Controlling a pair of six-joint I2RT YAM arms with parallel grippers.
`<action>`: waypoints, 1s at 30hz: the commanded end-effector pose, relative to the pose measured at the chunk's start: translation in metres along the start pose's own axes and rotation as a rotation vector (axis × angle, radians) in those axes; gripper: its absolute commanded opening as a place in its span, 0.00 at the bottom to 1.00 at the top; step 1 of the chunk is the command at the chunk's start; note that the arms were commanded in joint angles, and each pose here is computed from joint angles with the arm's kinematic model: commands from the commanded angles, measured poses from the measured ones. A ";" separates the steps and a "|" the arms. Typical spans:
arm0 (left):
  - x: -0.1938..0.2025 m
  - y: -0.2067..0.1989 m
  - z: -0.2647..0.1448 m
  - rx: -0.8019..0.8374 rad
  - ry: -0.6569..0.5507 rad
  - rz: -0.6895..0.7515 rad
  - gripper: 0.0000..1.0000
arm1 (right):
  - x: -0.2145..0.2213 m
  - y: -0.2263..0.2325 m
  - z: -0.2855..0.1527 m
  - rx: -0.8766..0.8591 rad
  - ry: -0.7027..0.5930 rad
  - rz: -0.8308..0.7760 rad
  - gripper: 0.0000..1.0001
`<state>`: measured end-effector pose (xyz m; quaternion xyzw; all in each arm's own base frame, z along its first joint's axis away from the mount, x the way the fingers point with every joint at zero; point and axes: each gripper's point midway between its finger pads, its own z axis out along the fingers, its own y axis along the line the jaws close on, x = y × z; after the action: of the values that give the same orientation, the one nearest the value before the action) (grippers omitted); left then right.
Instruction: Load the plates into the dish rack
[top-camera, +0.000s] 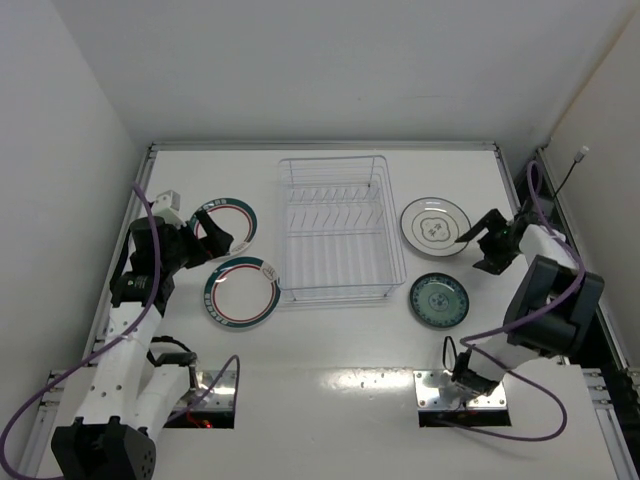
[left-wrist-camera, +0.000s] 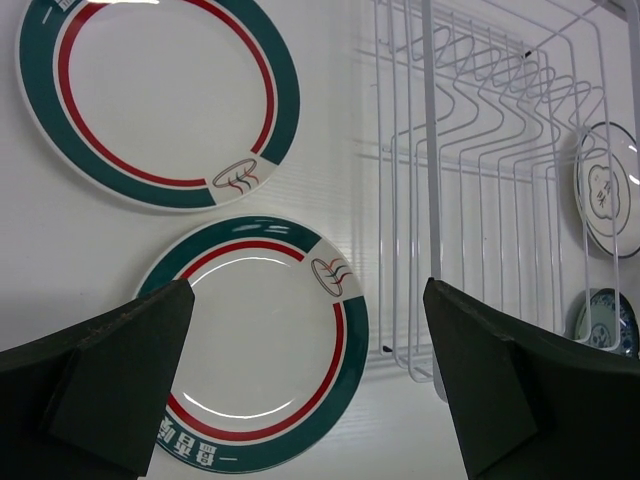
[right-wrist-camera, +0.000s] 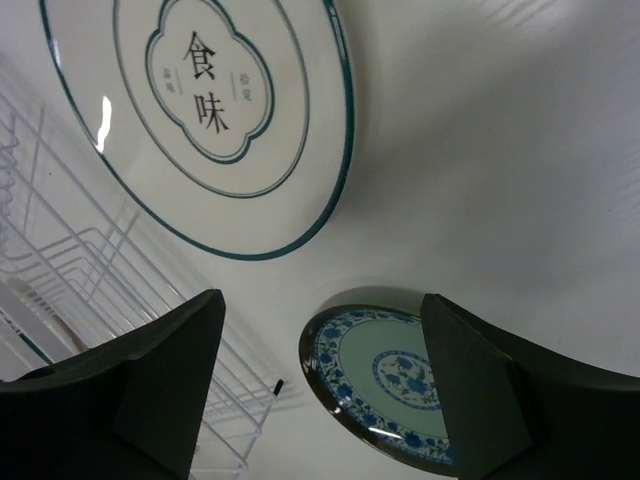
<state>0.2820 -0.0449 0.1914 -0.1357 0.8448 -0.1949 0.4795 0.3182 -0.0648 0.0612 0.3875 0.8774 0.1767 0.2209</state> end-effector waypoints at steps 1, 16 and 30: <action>-0.015 -0.005 -0.003 0.010 -0.052 0.038 1.00 | -0.018 0.004 0.007 -0.062 0.008 0.053 0.74; -0.014 -0.005 -0.001 0.007 -0.044 0.027 1.00 | -0.024 0.007 0.081 -0.121 0.133 0.199 0.45; -0.012 0.001 0.003 -0.019 -0.034 0.022 1.00 | -0.034 0.026 0.094 -0.148 0.146 0.167 0.49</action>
<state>0.2843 -0.0399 0.1868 -0.1449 0.8479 -0.1817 0.4764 0.3876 -0.0566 -0.0006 0.4357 0.8424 0.2817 0.1454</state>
